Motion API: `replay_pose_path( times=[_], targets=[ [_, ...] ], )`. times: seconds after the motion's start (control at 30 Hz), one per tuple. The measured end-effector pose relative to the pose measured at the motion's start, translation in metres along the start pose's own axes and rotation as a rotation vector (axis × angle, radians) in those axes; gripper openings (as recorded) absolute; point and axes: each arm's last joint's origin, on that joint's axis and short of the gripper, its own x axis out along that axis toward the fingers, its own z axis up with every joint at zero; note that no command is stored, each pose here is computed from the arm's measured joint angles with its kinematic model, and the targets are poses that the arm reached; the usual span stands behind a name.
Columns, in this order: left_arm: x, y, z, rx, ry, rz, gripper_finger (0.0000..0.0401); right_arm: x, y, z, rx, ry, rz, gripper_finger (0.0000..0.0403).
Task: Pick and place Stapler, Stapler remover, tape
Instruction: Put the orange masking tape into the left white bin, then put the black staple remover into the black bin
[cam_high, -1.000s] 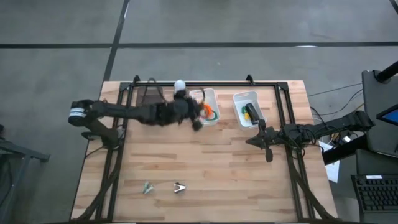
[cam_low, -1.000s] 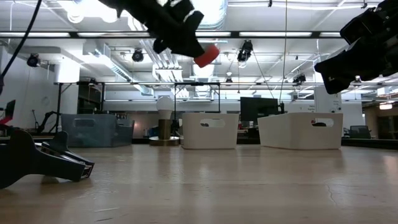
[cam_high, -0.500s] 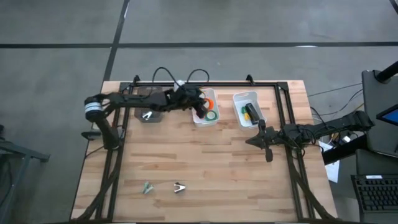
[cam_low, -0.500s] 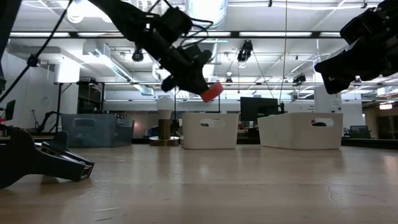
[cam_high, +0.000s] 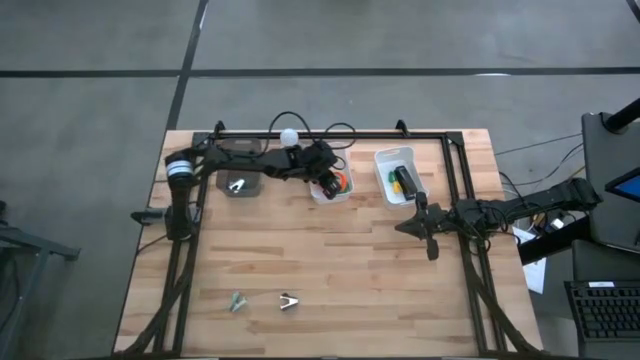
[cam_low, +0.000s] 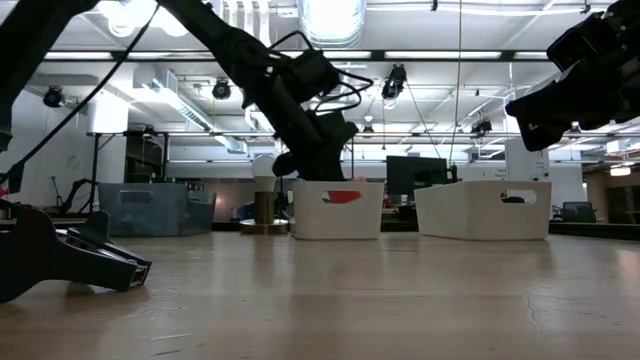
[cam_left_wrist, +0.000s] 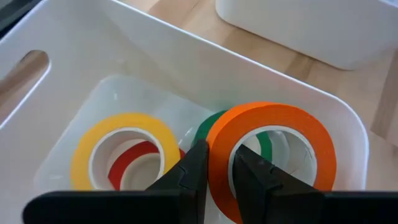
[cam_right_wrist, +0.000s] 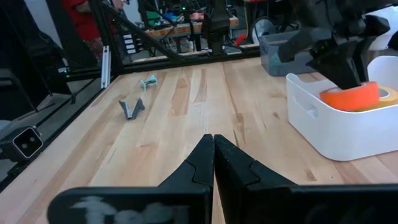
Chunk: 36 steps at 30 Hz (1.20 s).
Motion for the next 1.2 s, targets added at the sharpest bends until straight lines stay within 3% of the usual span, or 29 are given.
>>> replay_pose_path(
  times=[0.73, 1.07, 1.2],
  targets=[
    [0.008, -0.001, -0.003, 0.023, 0.025, -0.052, 0.0067, 0.0, 0.0, 0.0, 0.0, 0.0, -0.001, 0.0008],
    [0.0, -0.005, 0.005, 0.02, 0.004, -0.076, 0.0168, 0.0, 0.0, 0.0, 0.0, 0.0, 0.0, 0.0008],
    [-0.016, -0.009, 0.011, 0.027, 0.044, -0.124, 0.0188, 0.0, 0.0, 0.0, 0.0, 0.0, 0.0, 0.0008]
  ],
)
